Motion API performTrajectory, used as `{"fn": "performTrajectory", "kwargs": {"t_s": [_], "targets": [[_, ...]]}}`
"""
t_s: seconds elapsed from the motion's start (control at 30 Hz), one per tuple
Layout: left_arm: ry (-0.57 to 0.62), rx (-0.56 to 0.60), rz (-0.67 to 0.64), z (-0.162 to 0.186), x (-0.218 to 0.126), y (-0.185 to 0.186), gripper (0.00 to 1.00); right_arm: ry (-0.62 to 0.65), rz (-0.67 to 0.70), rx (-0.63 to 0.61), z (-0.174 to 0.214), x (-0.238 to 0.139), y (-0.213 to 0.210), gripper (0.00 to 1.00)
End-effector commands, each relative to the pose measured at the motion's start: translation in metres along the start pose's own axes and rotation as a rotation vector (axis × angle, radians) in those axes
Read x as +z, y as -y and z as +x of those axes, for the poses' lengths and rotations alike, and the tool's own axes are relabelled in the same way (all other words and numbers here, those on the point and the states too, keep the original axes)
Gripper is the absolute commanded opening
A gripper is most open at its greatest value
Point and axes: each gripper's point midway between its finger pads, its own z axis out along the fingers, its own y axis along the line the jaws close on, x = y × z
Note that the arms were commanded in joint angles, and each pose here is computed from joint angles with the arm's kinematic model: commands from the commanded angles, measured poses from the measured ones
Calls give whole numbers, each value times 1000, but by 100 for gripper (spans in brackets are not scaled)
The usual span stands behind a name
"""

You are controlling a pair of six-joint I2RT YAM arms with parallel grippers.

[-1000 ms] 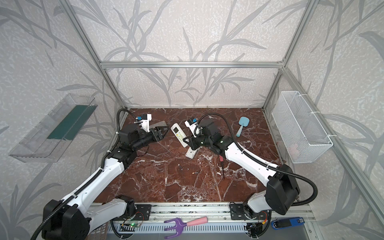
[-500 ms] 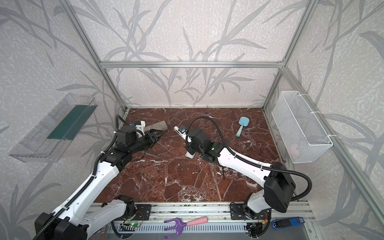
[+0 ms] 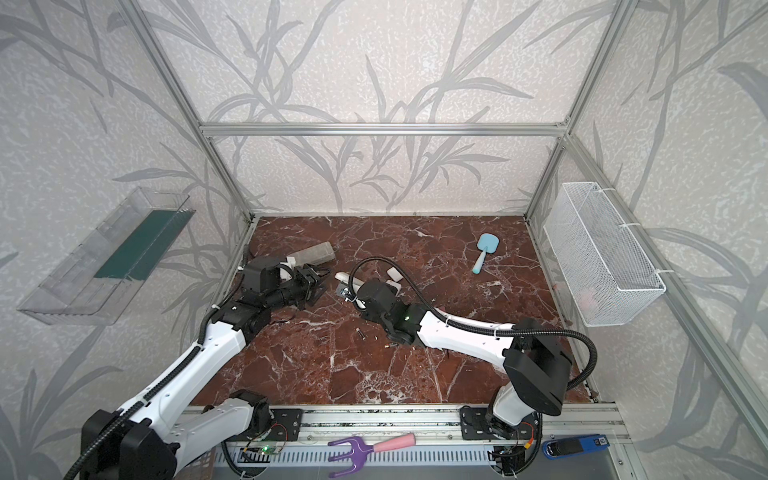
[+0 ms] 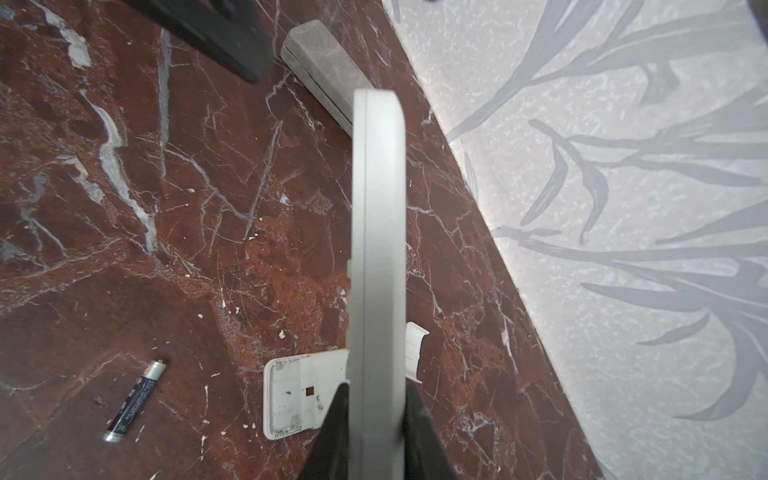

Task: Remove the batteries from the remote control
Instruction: 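Grasp the remote's end with the left gripper while the right gripper shifts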

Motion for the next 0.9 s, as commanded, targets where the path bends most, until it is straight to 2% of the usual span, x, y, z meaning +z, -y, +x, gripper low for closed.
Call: {"fn": "performTrajectory", "kwargs": {"t_s": [0.0,0.3,0.5,0.7,0.87], "targets": [[2,-69,-5,-2,5,-6,59,34,61,-65,-15,0,1,3],[-47,-147,-26,3,20,-22,53,29,99,-160,-27,7,-14,3],[-49,-198,-10,3,28,-31,36,39,94,-172,-33,4,-21,3],[-79,-208,-1,5,36,-31,34,29,93,-183,-30,1,-26,5],[-90,-182,13,4,41,-28,13,52,86,-142,-34,-4,-25,14]]}}
